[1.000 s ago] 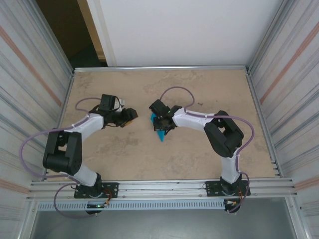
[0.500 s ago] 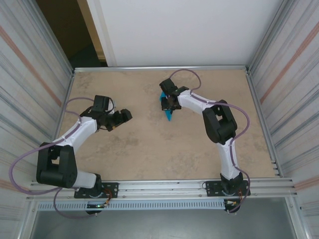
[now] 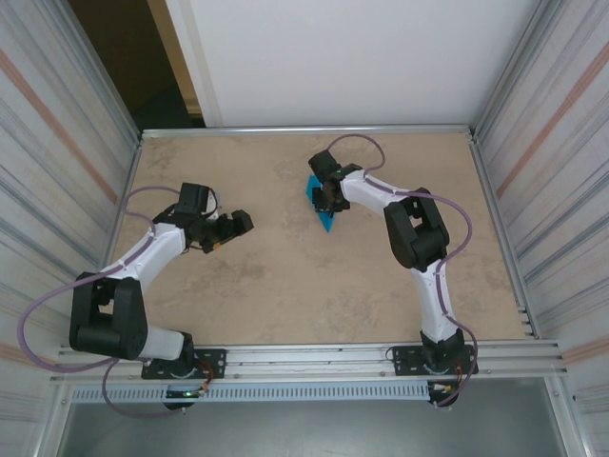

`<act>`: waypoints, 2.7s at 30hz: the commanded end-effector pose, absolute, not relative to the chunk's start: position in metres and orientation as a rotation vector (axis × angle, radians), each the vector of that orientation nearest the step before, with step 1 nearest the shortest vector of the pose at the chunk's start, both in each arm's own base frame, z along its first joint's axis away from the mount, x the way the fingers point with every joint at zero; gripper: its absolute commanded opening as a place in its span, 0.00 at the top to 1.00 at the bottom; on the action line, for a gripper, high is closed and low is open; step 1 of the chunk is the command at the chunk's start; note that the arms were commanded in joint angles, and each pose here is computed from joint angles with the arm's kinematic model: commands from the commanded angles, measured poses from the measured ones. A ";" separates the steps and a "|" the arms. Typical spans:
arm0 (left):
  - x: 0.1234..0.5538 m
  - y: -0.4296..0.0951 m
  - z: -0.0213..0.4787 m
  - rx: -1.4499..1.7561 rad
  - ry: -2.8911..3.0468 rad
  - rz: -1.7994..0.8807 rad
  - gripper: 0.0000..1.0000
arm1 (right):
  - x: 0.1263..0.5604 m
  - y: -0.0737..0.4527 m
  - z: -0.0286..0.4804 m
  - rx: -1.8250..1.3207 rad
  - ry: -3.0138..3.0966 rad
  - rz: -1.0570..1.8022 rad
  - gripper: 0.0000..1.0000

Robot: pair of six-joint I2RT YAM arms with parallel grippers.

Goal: Fold a paper plane with a square sheet of paper (pick it up from the middle)
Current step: Move the paper plane to the top-center of the table, then reset both arms

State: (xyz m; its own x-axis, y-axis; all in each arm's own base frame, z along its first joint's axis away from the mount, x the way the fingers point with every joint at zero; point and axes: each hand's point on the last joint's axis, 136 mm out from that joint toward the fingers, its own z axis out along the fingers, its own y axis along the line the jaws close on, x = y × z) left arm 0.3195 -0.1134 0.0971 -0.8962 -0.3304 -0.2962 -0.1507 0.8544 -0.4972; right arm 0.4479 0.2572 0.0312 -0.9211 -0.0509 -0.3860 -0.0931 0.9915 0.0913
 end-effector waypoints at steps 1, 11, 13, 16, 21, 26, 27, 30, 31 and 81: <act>0.315 -0.108 0.094 -0.342 2.680 -0.629 0.04 | 0.442 0.257 0.016 -0.117 2.789 0.129 0.70; 0.316 -0.108 0.095 -0.346 2.676 -0.625 0.01 | 0.443 0.248 -0.003 -0.078 2.815 0.039 0.63; 0.317 -0.108 0.095 -0.345 2.677 -0.625 0.01 | 0.443 0.244 -0.008 -0.053 2.820 0.010 0.62; 0.317 -0.108 0.093 -0.344 2.682 -0.623 0.01 | 0.444 0.239 -0.016 -0.022 2.827 -0.045 0.61; 0.317 -0.108 0.094 -0.343 2.681 -0.621 0.01 | 0.447 0.232 -0.023 0.021 2.832 -0.116 0.59; 0.317 -0.108 0.093 -0.342 2.684 -0.621 0.01 | 0.449 0.232 -0.024 0.042 2.829 -0.126 0.58; 0.317 -0.108 0.093 -0.341 2.684 -0.621 0.01 | 0.450 0.232 -0.024 0.043 2.828 -0.123 0.57; 0.317 -0.109 0.094 -0.339 2.683 -0.625 0.01 | 0.452 0.238 -0.024 0.026 2.828 -0.086 0.55; 0.317 -0.109 0.094 -0.340 2.682 -0.627 0.01 | 0.453 0.241 -0.023 0.017 2.825 -0.068 0.55; 0.357 0.048 0.138 -0.385 1.975 0.261 0.01 | 0.352 -0.078 0.137 0.648 2.039 -0.364 0.01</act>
